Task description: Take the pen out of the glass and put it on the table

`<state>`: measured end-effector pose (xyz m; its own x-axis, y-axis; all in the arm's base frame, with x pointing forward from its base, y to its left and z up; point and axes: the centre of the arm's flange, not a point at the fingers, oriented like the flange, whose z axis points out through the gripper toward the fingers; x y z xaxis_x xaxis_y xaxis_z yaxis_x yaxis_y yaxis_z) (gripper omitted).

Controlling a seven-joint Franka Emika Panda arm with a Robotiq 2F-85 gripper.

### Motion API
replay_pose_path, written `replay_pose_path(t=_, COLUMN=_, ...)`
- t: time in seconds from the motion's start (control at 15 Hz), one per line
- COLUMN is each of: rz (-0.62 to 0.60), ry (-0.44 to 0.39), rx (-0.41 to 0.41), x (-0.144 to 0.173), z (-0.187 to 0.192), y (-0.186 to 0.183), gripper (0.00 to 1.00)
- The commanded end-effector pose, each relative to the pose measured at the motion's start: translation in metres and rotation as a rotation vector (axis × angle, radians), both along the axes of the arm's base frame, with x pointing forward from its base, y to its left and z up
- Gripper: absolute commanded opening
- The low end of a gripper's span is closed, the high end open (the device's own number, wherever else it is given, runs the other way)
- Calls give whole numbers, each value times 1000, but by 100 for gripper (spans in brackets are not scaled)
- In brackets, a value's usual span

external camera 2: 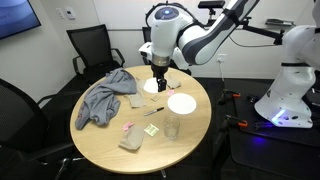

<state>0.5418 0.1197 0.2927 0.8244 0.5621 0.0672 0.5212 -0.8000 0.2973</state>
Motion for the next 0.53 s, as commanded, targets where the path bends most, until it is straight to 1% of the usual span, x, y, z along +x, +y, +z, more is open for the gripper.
replay_pose_path(t=0.0, rz=29, ry=12, rx=33, x=-31, z=32, y=-14, gripper=100)
replay_pose_path(t=0.13, rz=51, ry=21, rx=53, x=-37, z=36, y=-17, gripper=100)
replay_pose_path(t=0.2, rz=31, ry=5, rx=38, x=-19, z=23, y=-8, gripper=100)
replay_pose_path(t=0.47, rz=42, ry=12, rx=46, x=-27, z=27, y=-11, gripper=100)
